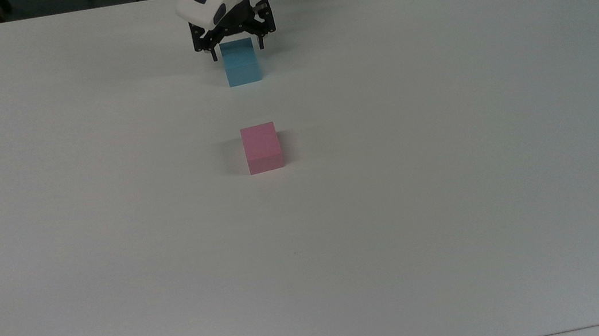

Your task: Put blue cube on pink cube

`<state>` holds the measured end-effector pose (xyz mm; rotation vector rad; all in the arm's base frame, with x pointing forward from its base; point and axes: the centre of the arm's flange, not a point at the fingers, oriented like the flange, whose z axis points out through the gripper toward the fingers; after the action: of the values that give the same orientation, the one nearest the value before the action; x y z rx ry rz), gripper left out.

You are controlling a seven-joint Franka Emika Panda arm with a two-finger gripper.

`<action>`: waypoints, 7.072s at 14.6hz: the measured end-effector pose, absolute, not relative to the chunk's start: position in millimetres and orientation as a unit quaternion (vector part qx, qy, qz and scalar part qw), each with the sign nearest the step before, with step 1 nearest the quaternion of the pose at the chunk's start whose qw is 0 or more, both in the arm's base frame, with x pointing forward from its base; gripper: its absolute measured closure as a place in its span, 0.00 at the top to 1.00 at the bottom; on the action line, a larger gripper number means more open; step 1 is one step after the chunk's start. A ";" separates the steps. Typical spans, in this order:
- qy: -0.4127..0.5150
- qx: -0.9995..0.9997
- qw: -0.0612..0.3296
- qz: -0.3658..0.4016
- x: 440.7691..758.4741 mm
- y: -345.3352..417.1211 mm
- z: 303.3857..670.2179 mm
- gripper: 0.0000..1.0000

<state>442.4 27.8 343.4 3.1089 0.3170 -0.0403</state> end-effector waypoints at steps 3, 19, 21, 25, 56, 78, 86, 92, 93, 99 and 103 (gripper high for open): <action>0.102 0.995 0.010 -0.017 442.6 26.1 340.3 0.94; 0.066 0.997 0.013 -0.022 478.8 13.6 427.5 0.62; 0.058 0.998 0.013 -0.020 488.0 6.7 466.3 0.62; 0.051 0.999 0.012 0.001 502.1 0.7 521.8 0.62; 0.046 0.999 0.015 0.006 623.8 54.2 406.1 0.61; -0.084 0.995 0.035 0.033 593.2 2.1 549.2 1.00; -0.098 0.992 0.008 0.079 549.8 -67.9 655.2 1.00; -0.059 0.996 0.005 0.069 548.8 -70.9 651.2 1.00; -0.059 0.996 0.004 0.068 549.2 -70.3 650.6 1.00; -0.094 0.993 -0.013 0.068 549.2 -69.0 650.3 1.00; -0.105 0.992 -0.013 0.069 548.5 -73.0 651.0 1.00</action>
<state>548.5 -73.0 651.0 3.1429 -0.3340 0.2180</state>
